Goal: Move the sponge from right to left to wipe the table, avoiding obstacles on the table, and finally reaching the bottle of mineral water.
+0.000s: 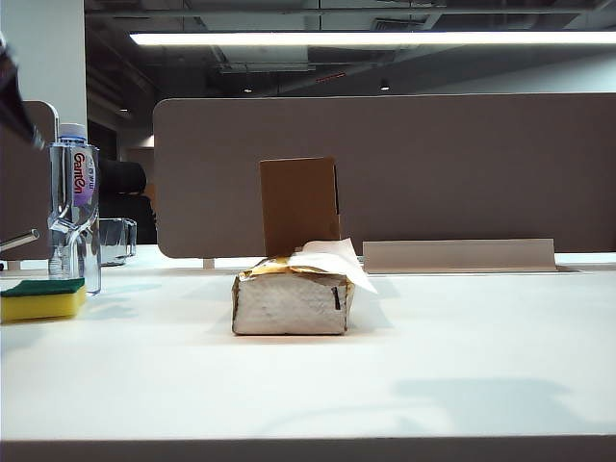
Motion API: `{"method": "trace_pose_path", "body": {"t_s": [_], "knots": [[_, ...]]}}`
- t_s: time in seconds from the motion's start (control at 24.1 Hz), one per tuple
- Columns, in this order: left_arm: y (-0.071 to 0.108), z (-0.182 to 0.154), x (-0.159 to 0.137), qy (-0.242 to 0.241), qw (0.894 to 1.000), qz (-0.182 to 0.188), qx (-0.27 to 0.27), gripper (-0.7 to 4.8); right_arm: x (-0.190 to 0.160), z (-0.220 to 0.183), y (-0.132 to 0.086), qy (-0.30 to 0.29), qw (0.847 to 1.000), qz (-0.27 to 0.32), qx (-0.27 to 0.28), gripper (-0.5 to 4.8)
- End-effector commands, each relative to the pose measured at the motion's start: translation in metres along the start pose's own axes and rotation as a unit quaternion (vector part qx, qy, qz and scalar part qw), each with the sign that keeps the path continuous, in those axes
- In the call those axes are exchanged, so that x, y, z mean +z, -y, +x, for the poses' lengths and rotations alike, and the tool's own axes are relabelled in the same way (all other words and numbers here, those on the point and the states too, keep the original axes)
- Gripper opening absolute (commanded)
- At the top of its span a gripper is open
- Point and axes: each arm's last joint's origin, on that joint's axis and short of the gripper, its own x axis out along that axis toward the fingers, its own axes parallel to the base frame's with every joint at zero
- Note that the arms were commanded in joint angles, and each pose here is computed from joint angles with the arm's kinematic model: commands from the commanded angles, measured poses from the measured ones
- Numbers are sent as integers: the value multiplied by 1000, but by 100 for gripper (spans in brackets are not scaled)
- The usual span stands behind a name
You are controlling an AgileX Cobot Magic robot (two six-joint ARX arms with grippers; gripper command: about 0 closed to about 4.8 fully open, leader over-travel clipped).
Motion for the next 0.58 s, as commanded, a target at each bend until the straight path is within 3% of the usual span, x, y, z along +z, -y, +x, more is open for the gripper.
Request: {"method": "trace_pose_path", "body": {"t_s": [0.04,0.25,0.58], "knots": [[17,-12,7,22,1000,17,-14,350,4,-1,-3,21,999,-22,9,207],[60,-25,13,42,996,63,-49,350,11,-2,-5,51,998,-44,12,207],[92,-50,13,58,992,92,-70,350,22,-5,-8,112,991,-79,-9,207]]}}
